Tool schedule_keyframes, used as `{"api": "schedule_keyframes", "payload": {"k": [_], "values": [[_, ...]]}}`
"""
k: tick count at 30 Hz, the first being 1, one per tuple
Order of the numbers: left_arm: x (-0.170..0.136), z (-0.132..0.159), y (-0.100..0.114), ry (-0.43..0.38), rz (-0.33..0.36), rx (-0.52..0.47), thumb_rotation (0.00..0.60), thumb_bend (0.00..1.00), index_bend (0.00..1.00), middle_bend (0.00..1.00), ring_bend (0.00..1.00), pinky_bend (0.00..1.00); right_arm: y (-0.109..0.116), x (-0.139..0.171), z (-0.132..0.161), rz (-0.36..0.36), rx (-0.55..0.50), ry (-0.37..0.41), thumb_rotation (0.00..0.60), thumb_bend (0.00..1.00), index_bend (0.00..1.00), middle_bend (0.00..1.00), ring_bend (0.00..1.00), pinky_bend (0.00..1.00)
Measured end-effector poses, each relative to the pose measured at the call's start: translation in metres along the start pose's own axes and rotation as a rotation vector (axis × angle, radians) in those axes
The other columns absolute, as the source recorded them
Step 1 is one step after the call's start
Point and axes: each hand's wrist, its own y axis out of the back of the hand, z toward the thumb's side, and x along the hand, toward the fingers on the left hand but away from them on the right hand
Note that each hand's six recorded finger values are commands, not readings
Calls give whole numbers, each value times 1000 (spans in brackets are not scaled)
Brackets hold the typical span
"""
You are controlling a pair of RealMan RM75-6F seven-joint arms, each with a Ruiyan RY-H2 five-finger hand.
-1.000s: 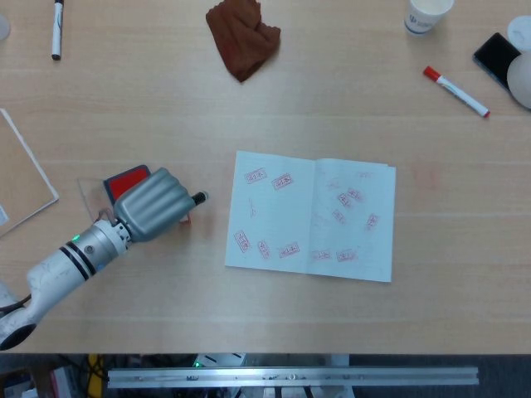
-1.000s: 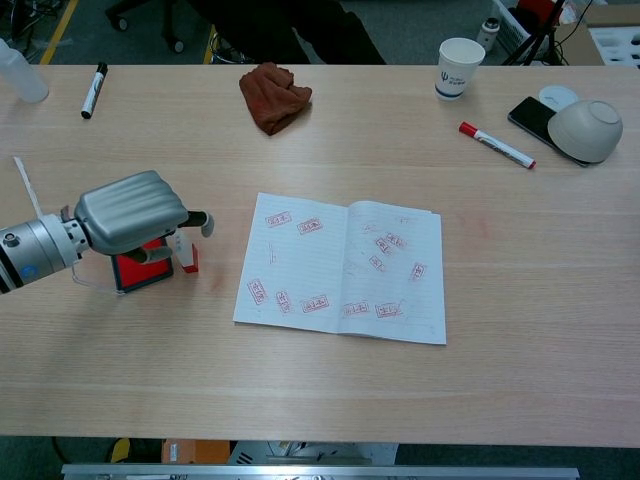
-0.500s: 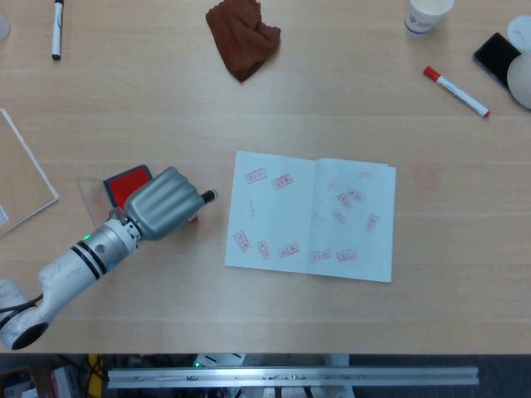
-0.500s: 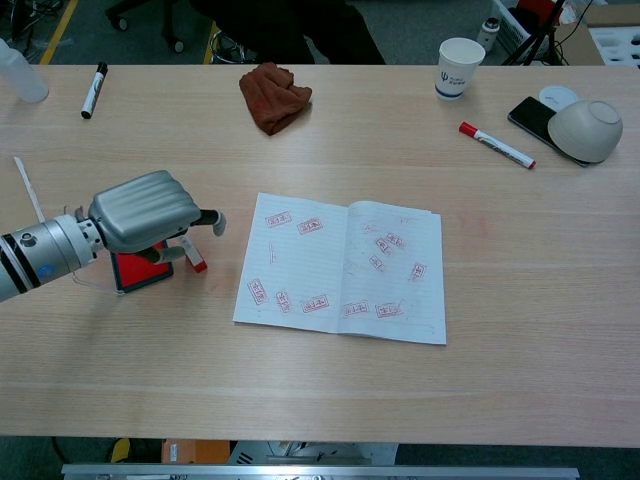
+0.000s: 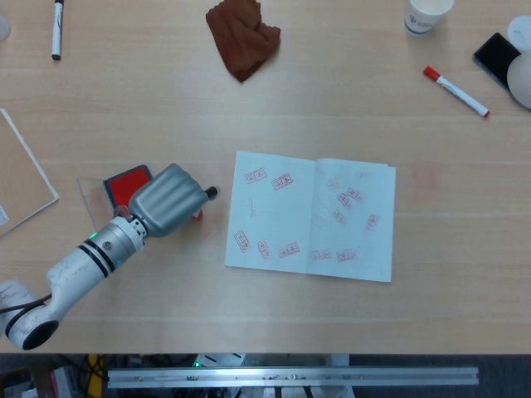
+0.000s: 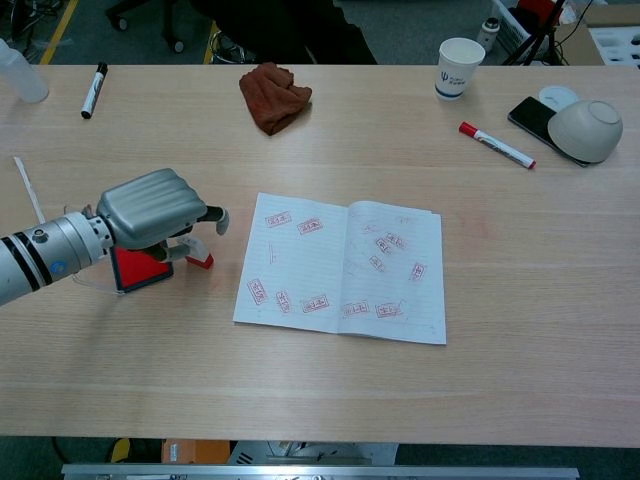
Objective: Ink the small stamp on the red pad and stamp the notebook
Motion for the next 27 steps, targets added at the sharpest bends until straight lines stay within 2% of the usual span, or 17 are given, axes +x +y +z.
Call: {"api": "schedule_keyframes", "payload": {"k": [8,27], "values": [[-4,-2,-5,31,-20,-1,600,260,455,977,1000,1000,0,-1,1,0,0,7,600,286,347,333,235,350],[-9,-4,-11,93,-51,6,600,260,464,978,1000,1000,0,-1,1,3,-1,10,600,286,347,333,235,350]]}}
